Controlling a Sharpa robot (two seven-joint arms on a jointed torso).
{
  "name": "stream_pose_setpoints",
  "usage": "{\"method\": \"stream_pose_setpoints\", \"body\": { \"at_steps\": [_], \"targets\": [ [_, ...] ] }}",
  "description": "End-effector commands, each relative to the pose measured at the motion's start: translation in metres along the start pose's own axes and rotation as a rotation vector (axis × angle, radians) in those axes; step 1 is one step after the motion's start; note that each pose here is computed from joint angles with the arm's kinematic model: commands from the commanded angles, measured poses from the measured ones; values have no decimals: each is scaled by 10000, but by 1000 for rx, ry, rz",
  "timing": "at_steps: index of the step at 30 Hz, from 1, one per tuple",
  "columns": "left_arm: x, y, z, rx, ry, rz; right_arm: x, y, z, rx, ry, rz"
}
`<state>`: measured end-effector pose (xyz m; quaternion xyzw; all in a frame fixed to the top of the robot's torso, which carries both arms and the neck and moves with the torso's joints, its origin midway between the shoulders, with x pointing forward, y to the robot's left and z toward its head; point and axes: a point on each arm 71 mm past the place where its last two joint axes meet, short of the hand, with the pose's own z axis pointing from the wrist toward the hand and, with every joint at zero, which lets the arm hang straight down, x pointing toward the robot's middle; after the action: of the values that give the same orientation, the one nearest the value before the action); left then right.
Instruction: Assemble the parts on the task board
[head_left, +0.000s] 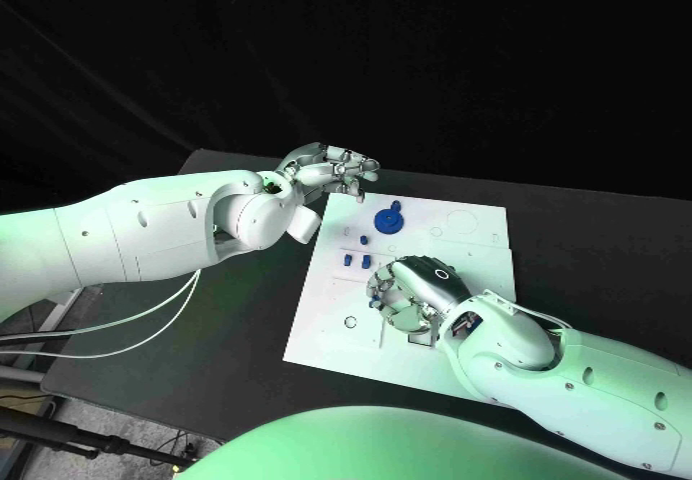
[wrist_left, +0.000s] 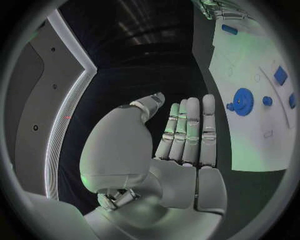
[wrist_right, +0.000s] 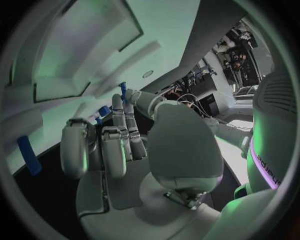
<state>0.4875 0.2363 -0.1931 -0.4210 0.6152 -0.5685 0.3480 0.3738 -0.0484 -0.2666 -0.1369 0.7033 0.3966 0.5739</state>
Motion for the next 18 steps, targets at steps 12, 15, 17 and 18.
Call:
{"method": "stream_pose_setpoints", "body": {
  "at_steps": [12,15,17,18],
  "targets": [
    [13,-11,-5,3,18,-9,71,14,11,-1,85,-48],
    [13,-11,-5,3,18,-9,95,13,14,3,115,-66],
    [12,-11,-5,3,17,-9,106,17,15,4,127,-73],
    [12,-11,-5,3,17,-9,110,19,16,3,131,-76]
  ]
}}
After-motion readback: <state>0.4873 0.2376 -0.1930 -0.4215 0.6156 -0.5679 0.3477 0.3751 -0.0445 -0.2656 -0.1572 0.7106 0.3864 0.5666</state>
